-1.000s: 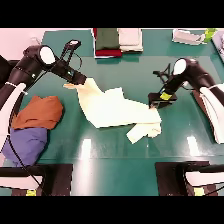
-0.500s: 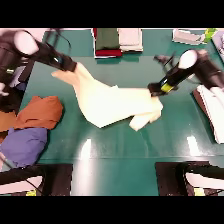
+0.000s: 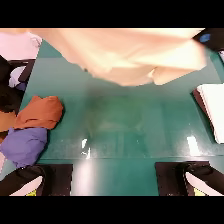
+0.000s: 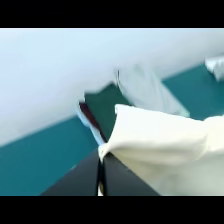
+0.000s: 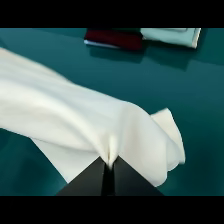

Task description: Fold the shirts.

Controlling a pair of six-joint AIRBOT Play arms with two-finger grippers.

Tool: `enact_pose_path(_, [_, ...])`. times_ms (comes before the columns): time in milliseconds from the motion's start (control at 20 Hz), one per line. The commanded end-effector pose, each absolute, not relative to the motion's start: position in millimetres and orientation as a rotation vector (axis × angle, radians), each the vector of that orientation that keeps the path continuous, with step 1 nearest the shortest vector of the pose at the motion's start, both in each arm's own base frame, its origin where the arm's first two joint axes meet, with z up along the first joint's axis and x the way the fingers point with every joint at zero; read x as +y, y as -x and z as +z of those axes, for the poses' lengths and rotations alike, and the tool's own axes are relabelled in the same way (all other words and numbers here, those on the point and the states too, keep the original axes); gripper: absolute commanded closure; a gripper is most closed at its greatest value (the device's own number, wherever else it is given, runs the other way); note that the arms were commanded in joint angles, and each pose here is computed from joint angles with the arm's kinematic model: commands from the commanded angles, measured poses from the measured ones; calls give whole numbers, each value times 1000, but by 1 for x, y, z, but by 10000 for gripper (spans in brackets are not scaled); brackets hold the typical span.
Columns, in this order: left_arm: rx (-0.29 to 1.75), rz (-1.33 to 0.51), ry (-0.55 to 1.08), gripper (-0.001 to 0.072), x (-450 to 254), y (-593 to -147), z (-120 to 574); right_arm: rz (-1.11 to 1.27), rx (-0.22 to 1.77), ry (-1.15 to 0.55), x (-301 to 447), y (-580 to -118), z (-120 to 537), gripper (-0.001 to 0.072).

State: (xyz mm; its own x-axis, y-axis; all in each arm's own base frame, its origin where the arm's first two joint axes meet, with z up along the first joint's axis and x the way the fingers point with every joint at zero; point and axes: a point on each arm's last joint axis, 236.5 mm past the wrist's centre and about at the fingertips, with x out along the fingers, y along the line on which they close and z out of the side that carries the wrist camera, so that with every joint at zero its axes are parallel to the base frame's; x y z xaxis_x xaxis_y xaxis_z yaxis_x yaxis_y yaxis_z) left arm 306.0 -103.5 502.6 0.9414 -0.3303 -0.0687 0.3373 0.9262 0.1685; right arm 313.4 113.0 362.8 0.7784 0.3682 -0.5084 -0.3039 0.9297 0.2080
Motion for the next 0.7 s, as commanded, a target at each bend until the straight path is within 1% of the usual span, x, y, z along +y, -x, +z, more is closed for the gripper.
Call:
enact_pose_path(0, [-147,-340,-146,687,-95,-267,557,363,496,-138,104,-275,398,689])
enact_pose_path(100, [-184,-343,-144,687,-98,-270,565,351,565,-161,103,-268,384,689])
enact_pose_path(200, [-177,-368,-148,688,-108,-284,560,335,661,-173,103,-267,359,689])
enact_pose_path(350, [-64,-387,-176,687,-126,-338,522,297,855,-201,105,-275,294,689])
enact_pose_path(500, [139,-427,-182,687,-156,-416,444,247,1061,-219,106,-283,206,689])
enact_pose_path(650, [399,-494,-160,686,-196,-487,317,199,1271,-223,106,-279,114,689])
